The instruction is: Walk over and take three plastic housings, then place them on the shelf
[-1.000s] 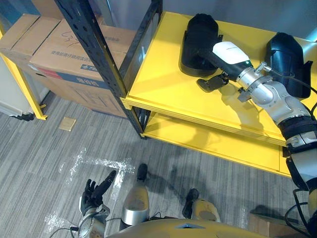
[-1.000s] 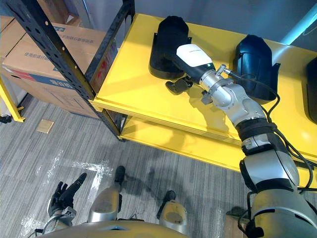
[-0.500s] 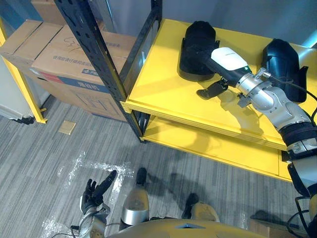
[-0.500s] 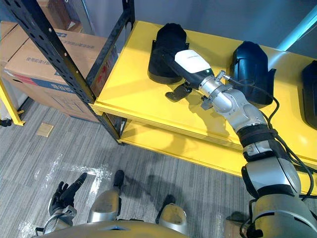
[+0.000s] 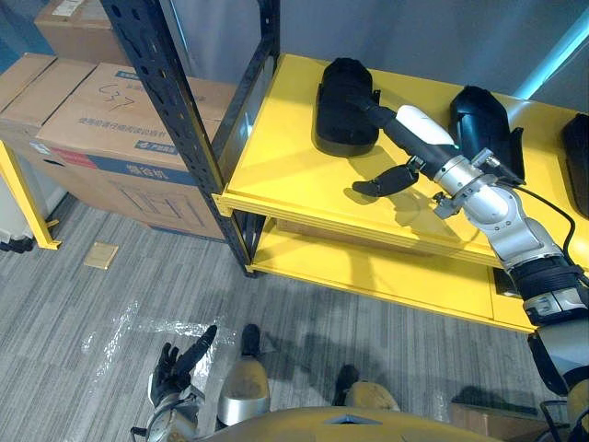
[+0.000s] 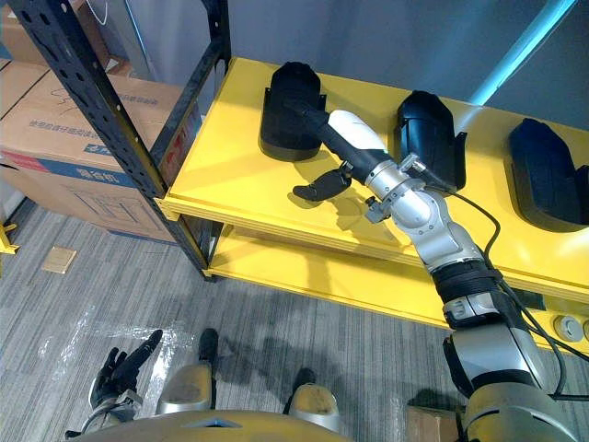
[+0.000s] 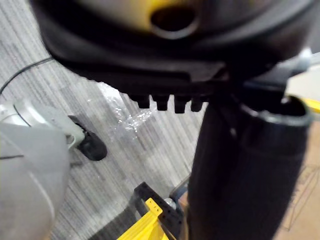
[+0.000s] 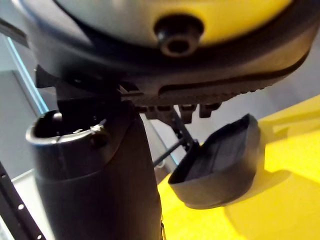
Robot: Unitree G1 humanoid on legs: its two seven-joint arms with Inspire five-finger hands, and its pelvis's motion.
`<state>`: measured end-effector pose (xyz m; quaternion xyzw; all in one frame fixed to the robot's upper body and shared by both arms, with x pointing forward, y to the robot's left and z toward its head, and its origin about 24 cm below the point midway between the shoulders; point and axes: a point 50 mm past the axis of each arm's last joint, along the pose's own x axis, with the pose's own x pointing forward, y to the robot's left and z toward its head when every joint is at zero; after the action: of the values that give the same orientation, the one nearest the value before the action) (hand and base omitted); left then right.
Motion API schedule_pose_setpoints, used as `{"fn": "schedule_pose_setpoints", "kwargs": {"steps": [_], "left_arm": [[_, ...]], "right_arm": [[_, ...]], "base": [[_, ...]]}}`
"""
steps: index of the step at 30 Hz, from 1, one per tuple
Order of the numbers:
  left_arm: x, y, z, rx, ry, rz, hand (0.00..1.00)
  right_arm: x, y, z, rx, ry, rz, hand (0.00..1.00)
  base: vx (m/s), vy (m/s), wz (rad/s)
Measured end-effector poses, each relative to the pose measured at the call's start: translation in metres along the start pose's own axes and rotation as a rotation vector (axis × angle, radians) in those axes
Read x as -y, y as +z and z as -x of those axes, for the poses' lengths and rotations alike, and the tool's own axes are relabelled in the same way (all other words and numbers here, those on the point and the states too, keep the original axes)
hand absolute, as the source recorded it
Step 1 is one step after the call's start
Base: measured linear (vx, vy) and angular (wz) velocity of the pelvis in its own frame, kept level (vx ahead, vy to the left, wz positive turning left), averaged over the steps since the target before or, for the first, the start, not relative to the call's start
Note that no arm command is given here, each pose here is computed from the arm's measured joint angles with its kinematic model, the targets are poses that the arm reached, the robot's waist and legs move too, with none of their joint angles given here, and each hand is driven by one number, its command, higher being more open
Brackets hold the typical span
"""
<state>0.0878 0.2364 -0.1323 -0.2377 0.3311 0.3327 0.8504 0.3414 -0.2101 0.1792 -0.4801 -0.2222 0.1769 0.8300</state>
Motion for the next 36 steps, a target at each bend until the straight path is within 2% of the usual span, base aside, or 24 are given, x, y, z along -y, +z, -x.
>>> {"fn": "schedule_pose_setpoints", "kwargs": {"steps": [5,12,16,23,36], "left_arm": [[-0.002,-0.001,0.001,-0.003,0.006,-0.001,1.00],[-0.004,-0.003,0.002,-0.010,0.014,-0.004,1.00],[-0.006,-0.006,0.002,-0.028,0.022,-0.007,1.00],[-0.011,-0.013,0.003,-0.079,0.051,-0.013,1.00],[-0.010,-0.013,0.003,-0.079,0.045,-0.014,1.00]], "right_arm": [[0.012,-0.005,0.003,-0.051,-0.015,-0.049,1.00],[0.006,-0.005,0.003,-0.067,0.091,-0.076,1.00],[0.011,0.000,-0.001,-0.033,0.123,-0.134,1.00],[0.021,0.013,-0.014,0.026,0.146,-0.117,1.00],[0.006,0.007,-0.017,-0.066,0.336,-0.158,1.00]], "base": [[0.00,0.000,0.00],[0.00,0.000,0.00],[-0.02,-0.010,0.00],[-0.02,-0.015,0.00],[0.00,0.000,0.00]]}}
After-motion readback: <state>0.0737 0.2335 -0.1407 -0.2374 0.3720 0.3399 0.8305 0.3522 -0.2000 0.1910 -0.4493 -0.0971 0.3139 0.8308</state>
